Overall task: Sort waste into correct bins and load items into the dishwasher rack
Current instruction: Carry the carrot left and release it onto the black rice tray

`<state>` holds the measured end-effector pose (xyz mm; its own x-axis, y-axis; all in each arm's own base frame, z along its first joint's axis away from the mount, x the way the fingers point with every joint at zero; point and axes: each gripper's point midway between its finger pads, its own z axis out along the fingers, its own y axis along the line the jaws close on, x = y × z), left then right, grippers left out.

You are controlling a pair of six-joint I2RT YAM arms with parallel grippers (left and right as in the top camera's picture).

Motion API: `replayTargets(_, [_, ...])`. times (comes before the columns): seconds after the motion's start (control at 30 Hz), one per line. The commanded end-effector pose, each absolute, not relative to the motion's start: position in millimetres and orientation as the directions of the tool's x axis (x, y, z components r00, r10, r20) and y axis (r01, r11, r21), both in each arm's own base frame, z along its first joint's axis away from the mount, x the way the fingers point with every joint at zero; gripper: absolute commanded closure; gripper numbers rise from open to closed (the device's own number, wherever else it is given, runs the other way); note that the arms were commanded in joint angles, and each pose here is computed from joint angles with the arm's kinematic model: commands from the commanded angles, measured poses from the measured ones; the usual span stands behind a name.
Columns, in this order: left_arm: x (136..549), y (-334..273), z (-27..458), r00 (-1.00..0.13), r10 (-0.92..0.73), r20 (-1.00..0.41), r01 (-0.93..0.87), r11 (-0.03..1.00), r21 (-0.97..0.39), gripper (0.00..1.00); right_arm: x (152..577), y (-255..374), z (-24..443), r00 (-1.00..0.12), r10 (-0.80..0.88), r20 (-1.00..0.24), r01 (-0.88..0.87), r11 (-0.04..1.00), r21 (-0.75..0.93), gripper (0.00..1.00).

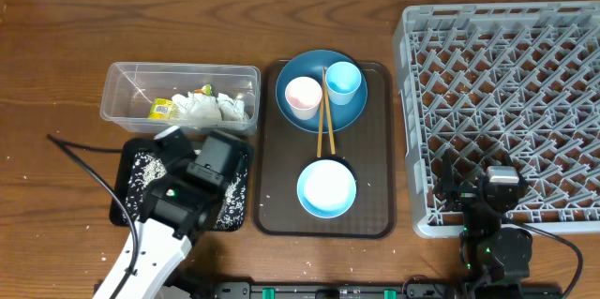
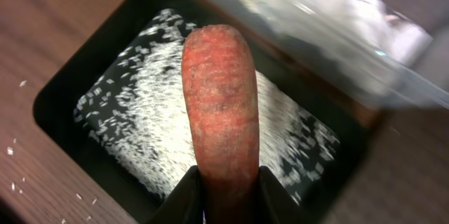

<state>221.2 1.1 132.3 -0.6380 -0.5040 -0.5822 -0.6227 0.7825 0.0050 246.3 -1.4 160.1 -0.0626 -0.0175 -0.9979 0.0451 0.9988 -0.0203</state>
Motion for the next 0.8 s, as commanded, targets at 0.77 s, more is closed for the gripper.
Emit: replayTargets(0.77, [200.8, 38.0, 54.4, -0.516, -0.635, -0.575, -0.78, 0.625, 0.011, 0.76, 246.2, -3.5, 158.8, -0.068, -0.022, -0.997, 0.056, 0.998, -0.026, 0.01])
